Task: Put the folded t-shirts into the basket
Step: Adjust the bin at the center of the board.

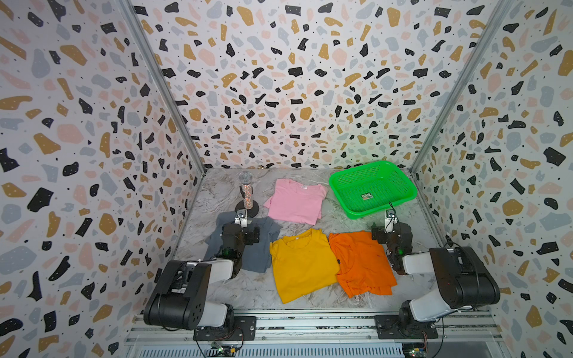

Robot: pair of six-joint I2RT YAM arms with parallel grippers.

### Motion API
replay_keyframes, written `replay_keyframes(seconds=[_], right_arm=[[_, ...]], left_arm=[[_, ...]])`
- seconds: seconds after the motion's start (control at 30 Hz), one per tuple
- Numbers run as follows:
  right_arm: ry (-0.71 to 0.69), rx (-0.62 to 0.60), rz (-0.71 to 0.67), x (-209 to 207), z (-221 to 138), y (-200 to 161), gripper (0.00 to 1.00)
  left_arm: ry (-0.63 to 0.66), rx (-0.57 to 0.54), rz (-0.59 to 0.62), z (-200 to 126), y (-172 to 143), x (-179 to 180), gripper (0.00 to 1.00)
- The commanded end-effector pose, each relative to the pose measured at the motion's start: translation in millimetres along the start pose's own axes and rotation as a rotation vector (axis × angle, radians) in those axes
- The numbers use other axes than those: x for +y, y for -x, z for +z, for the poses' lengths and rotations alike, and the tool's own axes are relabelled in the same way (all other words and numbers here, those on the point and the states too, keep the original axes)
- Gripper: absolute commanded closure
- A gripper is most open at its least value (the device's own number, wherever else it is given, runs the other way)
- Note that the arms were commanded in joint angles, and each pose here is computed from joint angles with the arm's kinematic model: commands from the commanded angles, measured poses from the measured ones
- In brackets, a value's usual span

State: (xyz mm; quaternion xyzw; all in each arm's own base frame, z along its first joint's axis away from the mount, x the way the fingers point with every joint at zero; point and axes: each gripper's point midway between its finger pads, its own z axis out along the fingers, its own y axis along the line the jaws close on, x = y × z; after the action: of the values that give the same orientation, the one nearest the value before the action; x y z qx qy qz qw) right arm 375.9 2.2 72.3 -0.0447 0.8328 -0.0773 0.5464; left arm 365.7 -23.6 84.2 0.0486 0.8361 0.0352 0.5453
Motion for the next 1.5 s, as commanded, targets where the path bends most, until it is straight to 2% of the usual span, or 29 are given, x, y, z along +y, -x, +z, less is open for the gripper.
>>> replay_keyframes(seconds=[0.0, 0.1, 0.2, 0.3, 0.4, 0.5, 0.53, 0.63, 0.67, 0.87, 1.03, 1.23, 1.47], right_arm=[[0.020, -0.071, 0.004, 2, -6, 20, 0.00], [0.083, -0.079, -0.015, 9, -19, 34, 0.00], [0.072, -0.073, -0.006, 1, -36, 62, 0.00], [0.093, -0.071, -0.043, -2, -56, 91, 0.00], [0.139, 0.018, -0.096, -1, -67, 107, 0.00], [0.208, 0.107, -0.103, 7, -67, 115, 0.00], [0.249, 0.128, -0.110, 13, -67, 117, 0.00], [0.557, 0.161, -0.227, 60, -77, 120, 0.00], [0.613, 0.173, -0.240, 69, -77, 121, 0.00], [0.789, 0.267, -0.338, 109, -62, 116, 0.04], [0.796, 0.304, -0.345, 132, -38, 101, 0.18], [0.689, 0.351, -0.292, 146, -7, 93, 0.40], [0.562, 0.453, -0.169, 159, 25, 83, 0.58]], left_arm=[[-0.015, -0.052, 0.002, 1, 19, 0, 0.00], [-0.053, -0.040, 0.023, -9, 32, -5, 0.00], [-0.073, 0.090, 0.071, -25, 44, -3, 0.00], [-0.112, 0.144, 0.139, -46, 57, -5, 0.00], [-0.236, 0.206, 0.207, -73, 63, -20, 0.00], [-0.426, 0.252, 0.251, -101, 70, -45, 0.00], [-0.493, 0.257, 0.265, -109, 73, -54, 0.00], [-0.620, 0.279, 0.254, -121, 77, -71, 0.00], [-0.648, 0.290, 0.252, -123, 77, -75, 0.00], [-0.673, 0.382, 0.222, -108, 68, -83, 0.00], [-0.681, 0.453, 0.174, -98, 58, -89, 0.00], [-0.668, 0.491, 0.208, -95, 45, -93, 0.00], [-0.638, 0.498, 0.233, -92, 42, -90, 0.00]])
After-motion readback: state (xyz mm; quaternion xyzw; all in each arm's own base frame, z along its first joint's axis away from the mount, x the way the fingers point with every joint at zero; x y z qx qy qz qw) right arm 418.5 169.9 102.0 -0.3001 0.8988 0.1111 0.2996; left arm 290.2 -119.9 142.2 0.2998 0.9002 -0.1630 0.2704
